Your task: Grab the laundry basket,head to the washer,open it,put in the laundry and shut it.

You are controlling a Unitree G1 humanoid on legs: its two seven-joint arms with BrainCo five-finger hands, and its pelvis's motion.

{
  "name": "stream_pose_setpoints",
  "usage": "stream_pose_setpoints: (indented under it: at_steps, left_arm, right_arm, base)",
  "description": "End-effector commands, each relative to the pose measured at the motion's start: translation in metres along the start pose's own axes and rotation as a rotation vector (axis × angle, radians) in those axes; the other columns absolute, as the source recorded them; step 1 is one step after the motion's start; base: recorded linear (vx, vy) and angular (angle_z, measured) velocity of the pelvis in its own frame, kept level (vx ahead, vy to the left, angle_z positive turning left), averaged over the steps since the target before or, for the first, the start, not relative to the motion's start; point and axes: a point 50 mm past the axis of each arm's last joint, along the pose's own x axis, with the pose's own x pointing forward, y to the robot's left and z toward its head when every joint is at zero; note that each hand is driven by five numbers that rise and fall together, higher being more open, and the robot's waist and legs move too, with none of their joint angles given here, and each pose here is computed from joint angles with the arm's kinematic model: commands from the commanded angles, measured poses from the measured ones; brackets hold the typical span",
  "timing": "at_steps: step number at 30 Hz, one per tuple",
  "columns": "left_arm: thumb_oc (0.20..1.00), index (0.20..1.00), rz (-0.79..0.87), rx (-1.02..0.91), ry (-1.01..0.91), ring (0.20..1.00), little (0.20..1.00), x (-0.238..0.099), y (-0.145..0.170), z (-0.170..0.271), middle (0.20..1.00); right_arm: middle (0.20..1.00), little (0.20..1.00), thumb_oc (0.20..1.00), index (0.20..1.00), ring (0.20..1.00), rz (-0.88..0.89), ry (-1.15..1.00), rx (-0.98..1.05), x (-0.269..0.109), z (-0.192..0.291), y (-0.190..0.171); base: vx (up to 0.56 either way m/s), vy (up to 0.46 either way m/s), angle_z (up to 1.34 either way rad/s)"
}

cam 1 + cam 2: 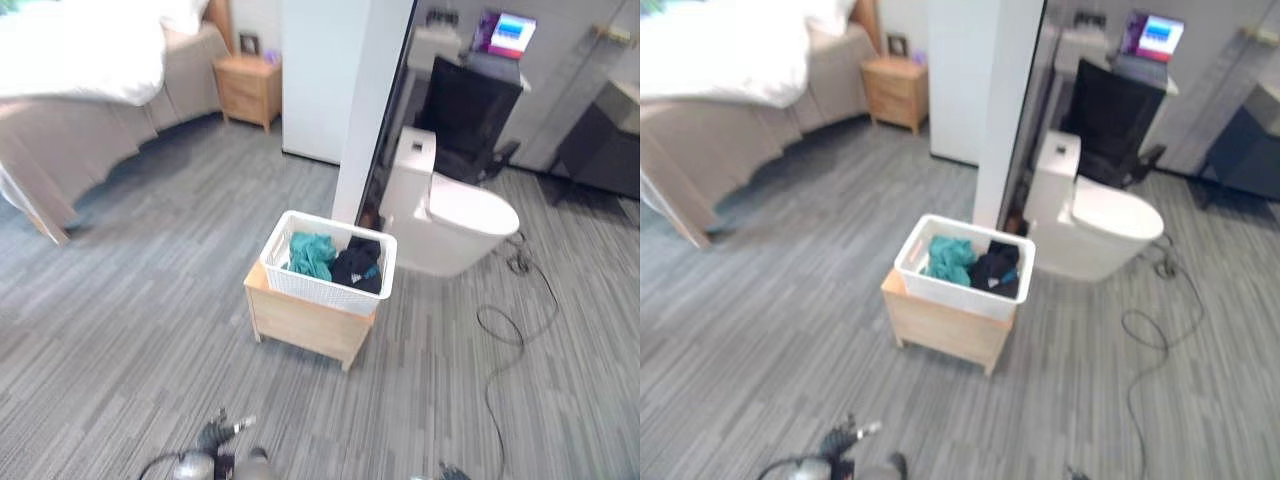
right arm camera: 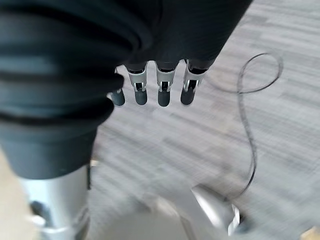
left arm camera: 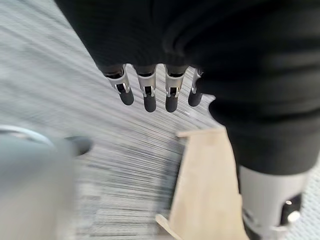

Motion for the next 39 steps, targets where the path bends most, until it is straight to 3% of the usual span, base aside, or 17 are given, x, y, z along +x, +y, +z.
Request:
stream_pose_setpoints:
  at_steps: [1, 14, 15, 19, 21, 25, 33, 39]
  left_arm:
    - [1.0, 1.0, 0.004, 0.055, -0.071, 1.0, 1.0, 0.0, 0.014, 0.014, 1.0]
    - [1.0, 1.0, -0.024, 0.093, -0.173, 1.0, 1.0, -0.003, 0.012, 0.031, 1.0]
    - [1.0, 1.0, -0.023, 0.058, -0.268, 1.0, 1.0, -0.003, 0.013, 0.055, 1.0]
    - [1.0, 1.0, 0.017, -0.055, -0.358, 1.0, 1.0, -0.007, 0.014, 0.077, 1.0]
    - [1.0, 1.0, 0.047, -0.19, -0.481, 1.0, 1.0, -0.02, 0.014, 0.1, 1.0]
    - [1.0, 1.0, 0.04, -0.283, -0.591, 1.0, 1.0, -0.039, 0.014, 0.121, 1.0]
    - [1.0, 1.0, -0.033, -0.226, -0.638, 1.0, 1.0, -0.073, 0.03, 0.118, 1.0]
    - [1.0, 1.0, -0.049, -0.149, -0.662, 1.0, 1.0, -0.083, 0.037, 0.129, 1.0]
  right_arm:
    - [1.0, 1.0, 1.0, 1.0, 1.0, 0.012, -0.128, 0.008, 0.006, 0.042, -0.003]
    - [1.0, 1.0, 1.0, 1.0, 1.0, -0.111, -0.222, 0.108, -0.005, 0.041, -0.043]
    - [1.0, 1.0, 1.0, 1.0, 1.0, -0.165, -0.297, 0.147, -0.01, 0.055, -0.06]
    - [1.0, 1.0, 1.0, 1.0, 1.0, -0.242, -0.412, 0.202, -0.018, 0.08, -0.079]
    - [1.0, 1.0, 1.0, 1.0, 1.0, -0.364, -0.544, 0.309, -0.033, 0.106, -0.099]
    - [1.0, 1.0, 1.0, 1.0, 1.0, -0.434, -0.655, 0.473, -0.049, 0.126, -0.109]
    - [1.0, 1.0, 1.0, 1.0, 1.0, -0.31, -0.779, 0.349, -0.069, 0.154, -0.094]
    - [1.0, 1.0, 1.0, 1.0, 1.0, -0.074, -0.871, 0.262, -0.079, 0.182, -0.05]
  base:
    - [0.36, 0.115, -0.06]
    - [0.33, -0.076, 0.21]
    - [0.05, -0.258, 0.12]
    - [0.13, -0.11, -0.33]
    - [0.29, 0.136, -0.62]
    - [0.2, 0.131, -0.52]
    - [0.08, 0.12, -0.33]
    - [-0.04, 0.062, -0.16]
